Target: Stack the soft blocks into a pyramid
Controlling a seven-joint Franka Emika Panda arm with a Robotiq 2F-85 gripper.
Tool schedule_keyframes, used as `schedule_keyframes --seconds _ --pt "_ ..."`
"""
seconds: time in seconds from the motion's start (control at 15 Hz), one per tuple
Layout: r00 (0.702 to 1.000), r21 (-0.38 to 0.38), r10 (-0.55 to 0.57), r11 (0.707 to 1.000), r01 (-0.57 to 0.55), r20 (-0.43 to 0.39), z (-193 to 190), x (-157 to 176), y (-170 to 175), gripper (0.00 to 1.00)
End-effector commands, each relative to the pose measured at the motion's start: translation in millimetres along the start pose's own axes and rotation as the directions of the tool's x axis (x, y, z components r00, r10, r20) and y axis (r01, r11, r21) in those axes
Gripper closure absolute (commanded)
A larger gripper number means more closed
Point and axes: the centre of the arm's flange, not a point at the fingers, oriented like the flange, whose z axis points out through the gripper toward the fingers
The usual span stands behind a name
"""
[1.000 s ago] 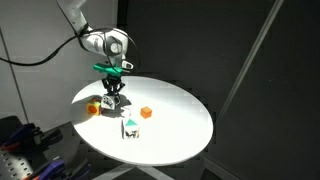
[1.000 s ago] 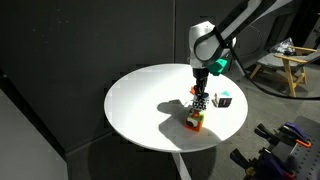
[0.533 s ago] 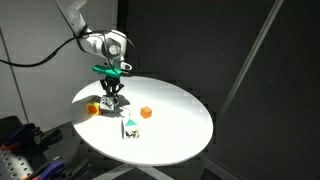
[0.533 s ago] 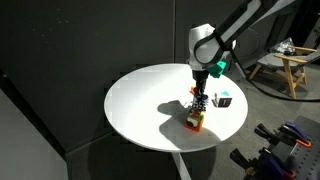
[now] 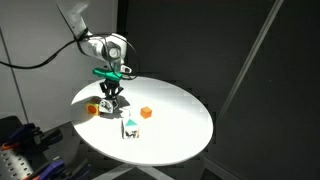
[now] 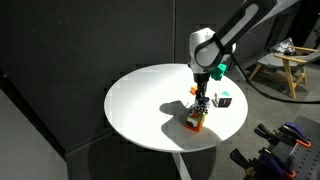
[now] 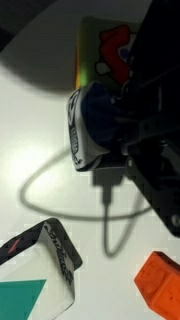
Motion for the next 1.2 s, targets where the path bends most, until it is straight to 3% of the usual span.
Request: schedule_keyframes --seconds 0.0,0.47,1.13 --pt "1.000 0.001 -0.023 1.000 0.023 -0.006 2 -4 3 0.53" --pt "1.000 0.003 -0.029 1.000 0.029 -0.003 2 -6 1 0.00" --pt "0.999 0.009 0.051 0.999 -0.051 0.011 -9 -12 -6 0.00"
